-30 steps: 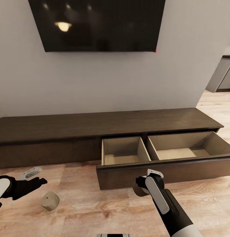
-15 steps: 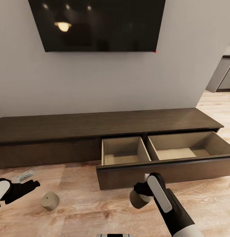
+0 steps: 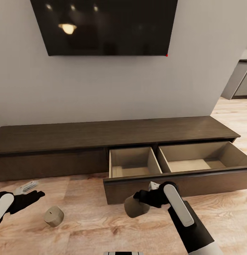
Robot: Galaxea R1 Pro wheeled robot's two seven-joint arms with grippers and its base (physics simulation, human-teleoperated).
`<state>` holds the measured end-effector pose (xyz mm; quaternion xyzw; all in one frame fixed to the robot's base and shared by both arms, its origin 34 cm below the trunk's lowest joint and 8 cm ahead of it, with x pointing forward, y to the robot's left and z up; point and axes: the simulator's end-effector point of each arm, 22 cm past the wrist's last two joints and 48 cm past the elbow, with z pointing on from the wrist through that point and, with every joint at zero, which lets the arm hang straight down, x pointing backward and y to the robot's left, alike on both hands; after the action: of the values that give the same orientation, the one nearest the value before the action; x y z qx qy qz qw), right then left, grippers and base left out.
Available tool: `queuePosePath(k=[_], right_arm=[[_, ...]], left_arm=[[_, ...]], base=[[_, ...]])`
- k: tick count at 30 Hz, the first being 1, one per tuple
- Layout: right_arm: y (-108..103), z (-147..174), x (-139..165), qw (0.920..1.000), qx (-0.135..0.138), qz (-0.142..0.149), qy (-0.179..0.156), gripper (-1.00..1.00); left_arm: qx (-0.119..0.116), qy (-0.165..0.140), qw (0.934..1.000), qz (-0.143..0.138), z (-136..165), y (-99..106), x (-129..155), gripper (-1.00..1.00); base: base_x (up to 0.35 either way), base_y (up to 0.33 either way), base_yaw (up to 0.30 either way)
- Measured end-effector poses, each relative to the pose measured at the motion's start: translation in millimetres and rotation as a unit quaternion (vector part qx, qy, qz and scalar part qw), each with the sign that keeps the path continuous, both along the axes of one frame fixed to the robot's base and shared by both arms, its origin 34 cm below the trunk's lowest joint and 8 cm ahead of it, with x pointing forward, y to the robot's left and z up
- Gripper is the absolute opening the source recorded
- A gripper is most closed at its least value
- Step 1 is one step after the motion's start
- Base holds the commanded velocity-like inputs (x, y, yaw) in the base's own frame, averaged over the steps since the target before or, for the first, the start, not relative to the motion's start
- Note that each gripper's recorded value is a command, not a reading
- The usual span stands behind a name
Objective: Place each of the two pumpkins and all three candles from the living room inside a cabinet in the living room (use any cabinet), then make sure every cabinet is closed, and position the cauldron so it is next to a table in the living room.
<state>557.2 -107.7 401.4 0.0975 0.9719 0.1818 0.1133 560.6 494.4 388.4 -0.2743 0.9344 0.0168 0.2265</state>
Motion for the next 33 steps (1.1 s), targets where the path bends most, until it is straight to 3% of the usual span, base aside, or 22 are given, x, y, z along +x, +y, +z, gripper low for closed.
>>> queuePosePath(k=[4, 9, 13, 18, 20, 27, 33], right_arm=[[7.9, 4.3, -3.0, 0.9992, 0.039, 0.002, 0.007, -1.00], [49.2, 18.7, -13.0, 0.9926, 0.116, 0.034, 0.008, -1.00], [85.2, 37.7, -21.1, 0.9805, 0.187, 0.061, 0.002, -1.00], [105.7, 57.6, -25.1, 0.9663, 0.249, 0.067, 0.004, -1.00], [109.2, 61.7, -26.1, 0.9631, 0.261, 0.067, 0.006, -1.00], [110.9, 64.0, -26.4, 0.9615, 0.267, 0.067, 0.006, -1.00], [111.1, 63.9, -26.6, 0.9615, 0.267, 0.067, 0.006, -1.00]], left_arm=[[-0.001, -0.002, 1.0000, -0.003, -0.3, -0.8, 0.9, 1.00], [-0.001, 0.002, 1.0000, 0.001, -4.1, 1.2, -1.6, 1.00], [0.003, -0.007, 0.9999, 0.007, -3.1, 3.6, 1.3, 1.00], [0.002, -0.003, 0.9999, 0.012, -7.5, 6.2, -1.6, 1.00], [0.000, 0.005, 0.9998, 0.021, -14.5, 10.4, -5.3, 1.00], [-0.004, 0.008, 0.9983, 0.057, -32.0, 28.8, -1.5, 1.00], [0.026, -0.015, 0.9984, 0.048, -41.5, 27.7, 8.2, 1.00]], base=[[0.000, 0.000, 0.000], [0.000, 0.000, 0.000], [0.000, 0.000, 0.000], [0.000, 0.000, 0.000], [0.000, 0.000, 0.000], [0.000, 0.000, 0.000], [0.000, 0.000, 0.000]])
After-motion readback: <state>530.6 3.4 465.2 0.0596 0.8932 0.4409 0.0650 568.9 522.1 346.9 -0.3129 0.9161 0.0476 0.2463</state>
